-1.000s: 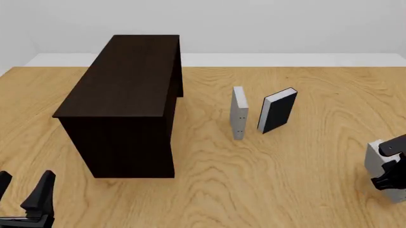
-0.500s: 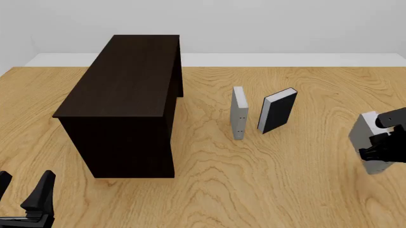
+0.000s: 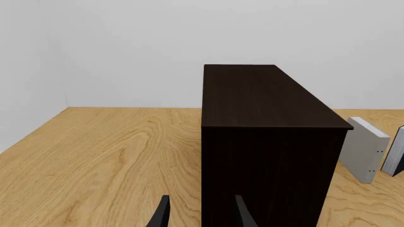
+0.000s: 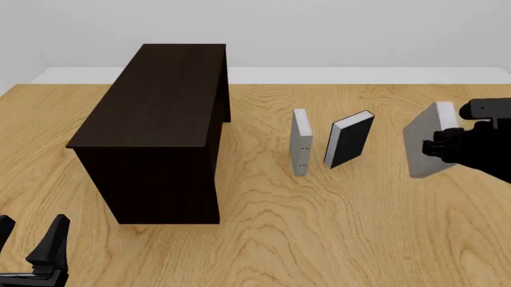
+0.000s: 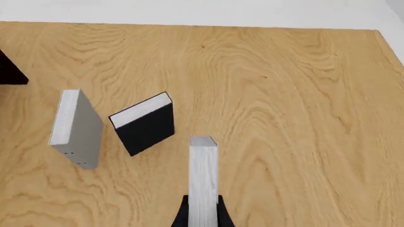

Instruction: Pick up the book on the right and place it under the cabinet shelf.

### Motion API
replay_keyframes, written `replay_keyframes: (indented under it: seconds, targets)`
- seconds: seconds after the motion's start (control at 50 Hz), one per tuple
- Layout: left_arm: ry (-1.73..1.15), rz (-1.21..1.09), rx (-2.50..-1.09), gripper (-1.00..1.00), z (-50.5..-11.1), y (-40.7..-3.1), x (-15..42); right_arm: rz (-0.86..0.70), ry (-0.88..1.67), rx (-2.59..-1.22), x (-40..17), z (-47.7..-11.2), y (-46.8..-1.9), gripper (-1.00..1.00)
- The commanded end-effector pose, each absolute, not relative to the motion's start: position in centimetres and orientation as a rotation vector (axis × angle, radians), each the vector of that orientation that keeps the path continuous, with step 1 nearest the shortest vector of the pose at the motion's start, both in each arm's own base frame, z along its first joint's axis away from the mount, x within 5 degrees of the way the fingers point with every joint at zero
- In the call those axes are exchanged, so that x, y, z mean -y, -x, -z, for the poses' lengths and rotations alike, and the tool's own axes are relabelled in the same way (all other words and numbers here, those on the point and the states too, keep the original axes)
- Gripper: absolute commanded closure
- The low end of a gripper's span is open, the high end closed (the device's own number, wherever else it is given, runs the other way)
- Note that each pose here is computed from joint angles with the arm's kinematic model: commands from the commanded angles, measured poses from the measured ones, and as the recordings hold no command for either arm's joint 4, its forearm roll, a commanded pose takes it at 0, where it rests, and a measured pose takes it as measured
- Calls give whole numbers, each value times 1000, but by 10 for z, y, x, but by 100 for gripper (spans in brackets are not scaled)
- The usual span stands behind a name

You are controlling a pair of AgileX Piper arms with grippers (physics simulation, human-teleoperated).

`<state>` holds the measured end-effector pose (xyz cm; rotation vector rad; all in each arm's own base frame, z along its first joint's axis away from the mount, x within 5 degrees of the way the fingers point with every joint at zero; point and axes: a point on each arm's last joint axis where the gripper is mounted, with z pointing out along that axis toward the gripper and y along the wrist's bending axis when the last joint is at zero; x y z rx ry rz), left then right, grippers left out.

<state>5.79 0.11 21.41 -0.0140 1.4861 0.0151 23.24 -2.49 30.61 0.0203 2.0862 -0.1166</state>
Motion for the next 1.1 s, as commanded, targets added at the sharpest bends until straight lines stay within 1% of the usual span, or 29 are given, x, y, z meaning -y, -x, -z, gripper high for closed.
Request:
replay_keyframes:
  seconds: [0.02, 0.12, 0.82, 0.96, 1.0, 1.06, 1.1]
  targets:
    - [14, -15, -1486, -100, -214, -58, -1, -88, -166, -1995, 3, -316, -239, 100]
    - [15, -16, -1486, -100, -213, -57, -1, -155, -195, -1969, -5, -316, -236, 100]
    - [15, -16, -1486, -100, -213, -57, -1, -155, -195, -1969, -5, -316, -236, 100]
    - [15, -16, -1486, -100, -214, -57, -1, -274, -200, -1960, -25, -312, -230, 100]
    - [14, -16, -1486, -100, -214, -57, -1, -276, -193, -1960, -26, -313, -231, 100]
    - [14, -16, -1486, -100, -214, -57, -1, -329, -184, -1952, -35, -314, -227, 100]
    - [14, -16, -1486, -100, -214, -57, -1, -338, -176, -1949, -38, -316, -227, 100]
